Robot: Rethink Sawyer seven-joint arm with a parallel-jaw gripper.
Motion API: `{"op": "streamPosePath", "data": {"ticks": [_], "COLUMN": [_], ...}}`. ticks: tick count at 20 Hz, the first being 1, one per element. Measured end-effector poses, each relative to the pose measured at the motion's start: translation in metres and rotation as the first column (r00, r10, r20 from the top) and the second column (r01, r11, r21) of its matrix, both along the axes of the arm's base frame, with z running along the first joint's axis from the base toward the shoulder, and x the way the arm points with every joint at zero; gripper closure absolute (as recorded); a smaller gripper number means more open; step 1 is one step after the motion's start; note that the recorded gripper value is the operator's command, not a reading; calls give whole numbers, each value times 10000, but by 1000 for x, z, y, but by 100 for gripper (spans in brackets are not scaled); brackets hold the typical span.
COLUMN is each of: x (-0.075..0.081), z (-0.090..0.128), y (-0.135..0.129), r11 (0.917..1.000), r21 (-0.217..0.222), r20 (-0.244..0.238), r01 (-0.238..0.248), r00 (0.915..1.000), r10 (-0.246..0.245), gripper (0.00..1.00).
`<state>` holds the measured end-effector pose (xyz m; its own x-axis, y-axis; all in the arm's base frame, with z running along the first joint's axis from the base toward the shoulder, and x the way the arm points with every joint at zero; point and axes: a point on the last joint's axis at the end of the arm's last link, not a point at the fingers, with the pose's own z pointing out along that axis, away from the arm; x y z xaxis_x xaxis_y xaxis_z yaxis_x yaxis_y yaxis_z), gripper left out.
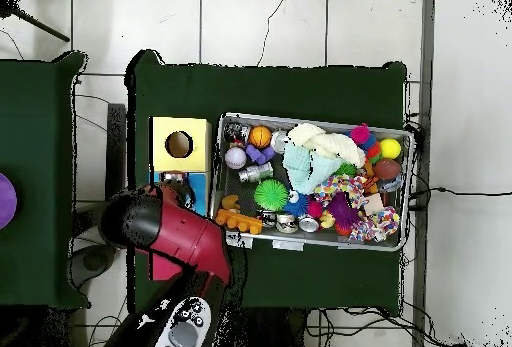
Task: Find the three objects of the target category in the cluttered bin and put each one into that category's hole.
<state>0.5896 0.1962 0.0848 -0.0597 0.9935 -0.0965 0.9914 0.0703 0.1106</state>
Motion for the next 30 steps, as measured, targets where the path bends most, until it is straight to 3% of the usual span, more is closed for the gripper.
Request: {"op": "streamPosePath", "data": {"ticks": [8,12,14,16,18,21,24,30], "x": [-4,-11,-14,-14,-12,-8,0,11], "z": [5,23,44,54,77,96,117,129], "y": [-6,-12,-14,-15,-16,-16,-17,-18], "r11": [9999,9994,9986,9982,9972,9962,9956,9956], "r21": [-126,-72,136,235,432,549,599,485], "r20": [-304,-1144,-1904,-2212,-2734,-2922,-2868,-2251], "r01": [-65,-334,-503,-543,-615,-669,-718,-796], "r00": [9995,9929,9803,9735,9593,9530,9541,9703], "r10": [62,324,519,582,710,801,861,885], "gripper": [100,100,100,100,100,100,100,100]}}
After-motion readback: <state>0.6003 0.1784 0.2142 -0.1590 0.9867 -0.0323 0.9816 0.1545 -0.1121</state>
